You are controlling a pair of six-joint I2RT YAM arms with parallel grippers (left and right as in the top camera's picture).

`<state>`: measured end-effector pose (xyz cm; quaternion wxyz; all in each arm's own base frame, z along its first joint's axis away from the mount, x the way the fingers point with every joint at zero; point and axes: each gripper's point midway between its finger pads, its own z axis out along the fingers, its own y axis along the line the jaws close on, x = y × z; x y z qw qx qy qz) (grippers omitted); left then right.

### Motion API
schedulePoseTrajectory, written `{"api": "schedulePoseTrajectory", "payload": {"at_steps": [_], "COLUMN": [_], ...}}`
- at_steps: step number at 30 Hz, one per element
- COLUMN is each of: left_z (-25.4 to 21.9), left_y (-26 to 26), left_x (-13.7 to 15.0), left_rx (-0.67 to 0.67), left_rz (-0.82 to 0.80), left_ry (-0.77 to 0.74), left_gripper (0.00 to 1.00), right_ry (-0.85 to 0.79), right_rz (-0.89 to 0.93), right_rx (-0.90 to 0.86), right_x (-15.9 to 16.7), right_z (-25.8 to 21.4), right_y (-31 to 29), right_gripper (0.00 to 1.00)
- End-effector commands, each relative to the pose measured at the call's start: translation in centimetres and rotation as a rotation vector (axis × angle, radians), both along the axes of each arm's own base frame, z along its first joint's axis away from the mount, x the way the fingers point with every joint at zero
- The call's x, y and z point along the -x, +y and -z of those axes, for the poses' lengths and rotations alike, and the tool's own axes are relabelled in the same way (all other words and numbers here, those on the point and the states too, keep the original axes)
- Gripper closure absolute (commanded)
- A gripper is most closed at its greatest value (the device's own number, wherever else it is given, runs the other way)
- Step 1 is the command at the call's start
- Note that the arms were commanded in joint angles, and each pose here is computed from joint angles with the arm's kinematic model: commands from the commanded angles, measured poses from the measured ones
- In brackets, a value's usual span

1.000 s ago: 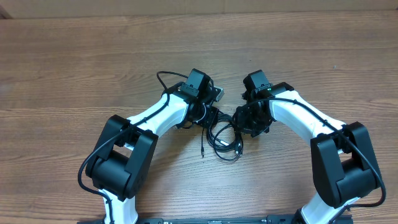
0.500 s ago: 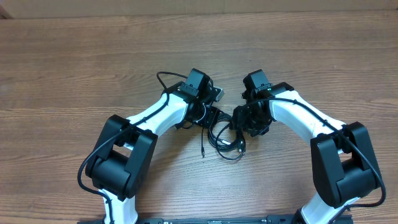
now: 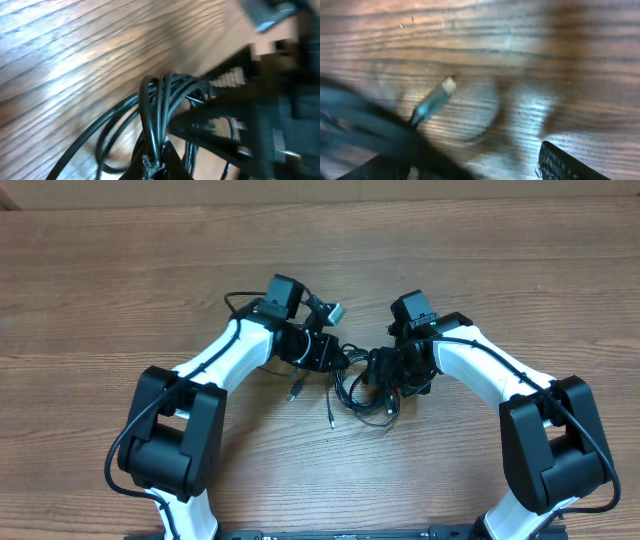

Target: Untangle cables

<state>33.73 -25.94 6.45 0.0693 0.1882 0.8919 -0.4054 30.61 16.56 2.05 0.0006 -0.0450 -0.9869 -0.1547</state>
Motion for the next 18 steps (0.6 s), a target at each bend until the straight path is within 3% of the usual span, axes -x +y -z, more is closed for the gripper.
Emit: {"api": "schedulePoseTrajectory", "payload": {"at_steps": [1,4,13,18], "left_z": [-5.2,-5.8,-5.3,-4.0], "left_y": [-1.4,-1.4,-0.6,0.2], "left_x": [0.6,0.8,0.3,0.2], "left_rx": [0.242,0.285,0.250,0.169], "left_rz": [0.104,0.130,0.099,0.071], "left_ry": [-0.034,-0.045,-0.041,-0.030], "left_gripper": [0.96,0.96,0.96,0.96], "right_ry": [-0.018,-0.035,-0.067,-0.055], "right_rz": [-0.002,0.005,0.038,0.059], "right_rx": [-0.004,0.036,0.350,0.380], "right_x": [-0.1,-0.3,0.0,0.3], "right_z": [0.2,0.8,2.3,2.7], "right_y": [0.1,-0.6,-6.5,-7.8], "right_gripper": [0.21,0.21,0.16,0.15]}}
